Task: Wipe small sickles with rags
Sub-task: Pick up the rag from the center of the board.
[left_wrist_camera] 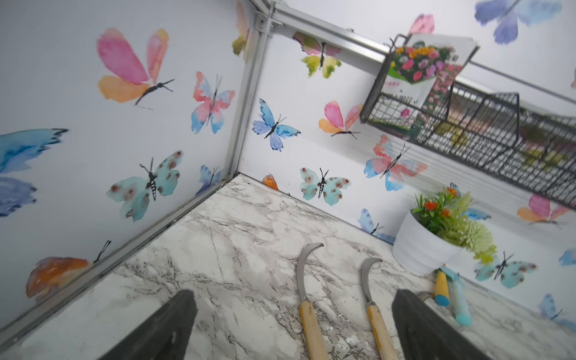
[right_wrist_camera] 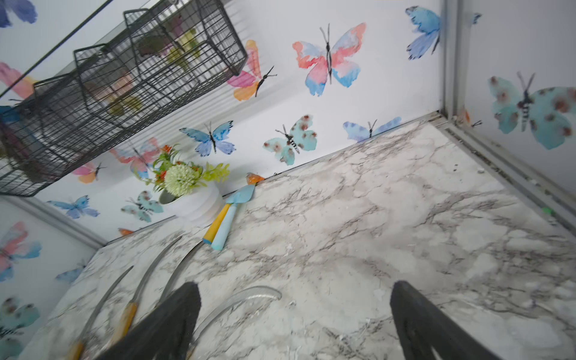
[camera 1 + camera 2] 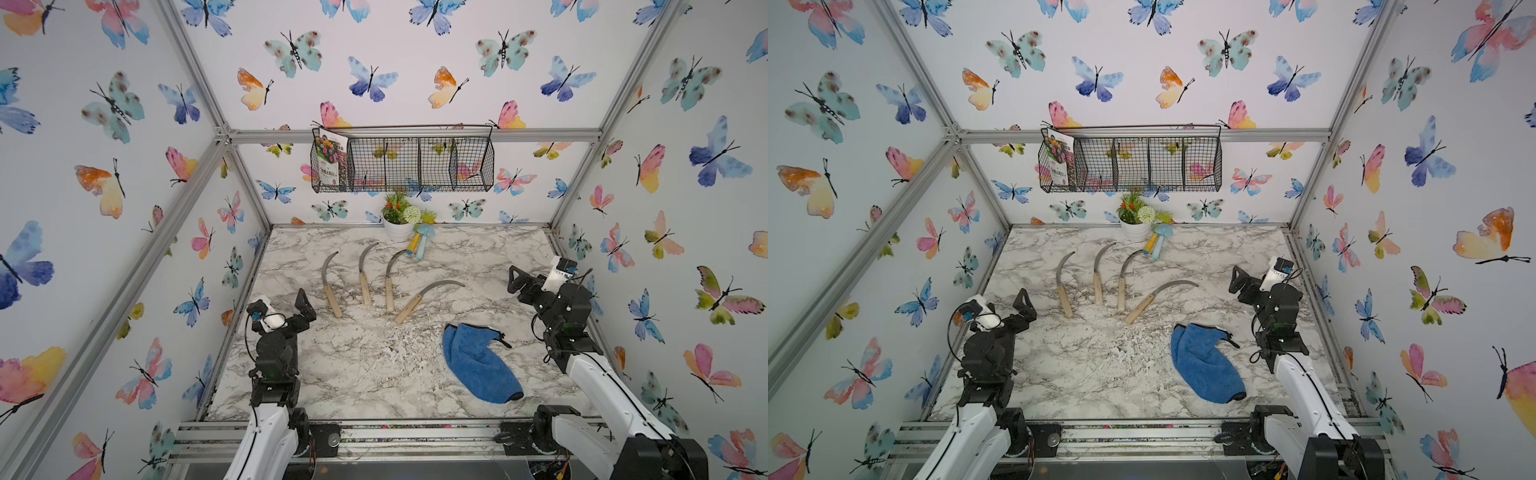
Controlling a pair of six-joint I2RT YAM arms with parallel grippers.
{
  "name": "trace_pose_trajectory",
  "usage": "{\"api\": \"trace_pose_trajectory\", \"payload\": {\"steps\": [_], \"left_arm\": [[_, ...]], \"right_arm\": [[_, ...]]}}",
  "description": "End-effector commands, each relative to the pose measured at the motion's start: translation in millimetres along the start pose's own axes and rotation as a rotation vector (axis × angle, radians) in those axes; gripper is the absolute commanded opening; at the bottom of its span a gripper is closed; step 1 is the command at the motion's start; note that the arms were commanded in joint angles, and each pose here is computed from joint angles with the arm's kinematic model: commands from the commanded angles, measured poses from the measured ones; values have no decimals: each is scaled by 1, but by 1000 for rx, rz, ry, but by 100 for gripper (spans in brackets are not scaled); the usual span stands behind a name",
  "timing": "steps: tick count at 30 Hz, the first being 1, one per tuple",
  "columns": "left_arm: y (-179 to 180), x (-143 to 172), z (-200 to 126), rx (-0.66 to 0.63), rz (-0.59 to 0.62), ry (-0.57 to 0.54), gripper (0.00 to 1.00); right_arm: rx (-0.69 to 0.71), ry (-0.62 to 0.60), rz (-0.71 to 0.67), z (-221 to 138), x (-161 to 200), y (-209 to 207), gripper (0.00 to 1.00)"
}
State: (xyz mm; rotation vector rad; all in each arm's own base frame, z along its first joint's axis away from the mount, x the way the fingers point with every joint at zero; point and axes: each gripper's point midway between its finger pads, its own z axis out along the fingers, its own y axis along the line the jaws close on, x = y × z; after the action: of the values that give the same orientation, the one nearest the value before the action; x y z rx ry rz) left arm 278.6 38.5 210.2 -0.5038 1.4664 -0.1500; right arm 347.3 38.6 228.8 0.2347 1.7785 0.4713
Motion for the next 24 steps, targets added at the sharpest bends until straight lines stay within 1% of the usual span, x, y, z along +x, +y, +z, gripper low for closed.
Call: {"api": "trace_pose_trajectory", "payload": {"steps": [1,2,3,5,7,9,10,11,12,14,16,17,21,24], "left_arm": [[43,19,-19,-183,-176,-1,99],[41,19,-20,-158,-181,-14,99],[31,17,-20,-96,-167,-15,99],[13,16,-18,11,-142,-11,99],[20,19,-15,-34,-166,2,99],[39,31,-11,-146,-236,27,99],[42,34,-8,-170,-236,42,99],[42,38,-5,-186,-228,75,99],[42,40,-1,-197,-221,100,99],[40,47,7,-210,-202,155,99],[41,52,13,-236,-190,190,99],[43,55,15,-253,-185,208,99],[42,58,20,-261,-177,232,99],[42,58,19,-256,-178,229,99]], "right_arm": [[-120,66,74,-18,12,23,98],[-121,66,85,-22,13,24,98],[-102,65,90,-25,12,22,98],[-7,74,130,-30,14,7,98],[89,81,149,-37,16,-8,98],[133,70,135,-46,17,-15,98],[180,62,180,-50,20,-24,98],[228,92,212,-56,26,-31,98],[238,134,210,-59,32,-30,98],[146,214,210,-54,46,-16,98],[126,319,224,-50,66,-12,98],[111,350,232,-47,76,-12,98],[143,418,223,-46,104,-19,98],[142,478,171,-47,123,-6,98]]}}
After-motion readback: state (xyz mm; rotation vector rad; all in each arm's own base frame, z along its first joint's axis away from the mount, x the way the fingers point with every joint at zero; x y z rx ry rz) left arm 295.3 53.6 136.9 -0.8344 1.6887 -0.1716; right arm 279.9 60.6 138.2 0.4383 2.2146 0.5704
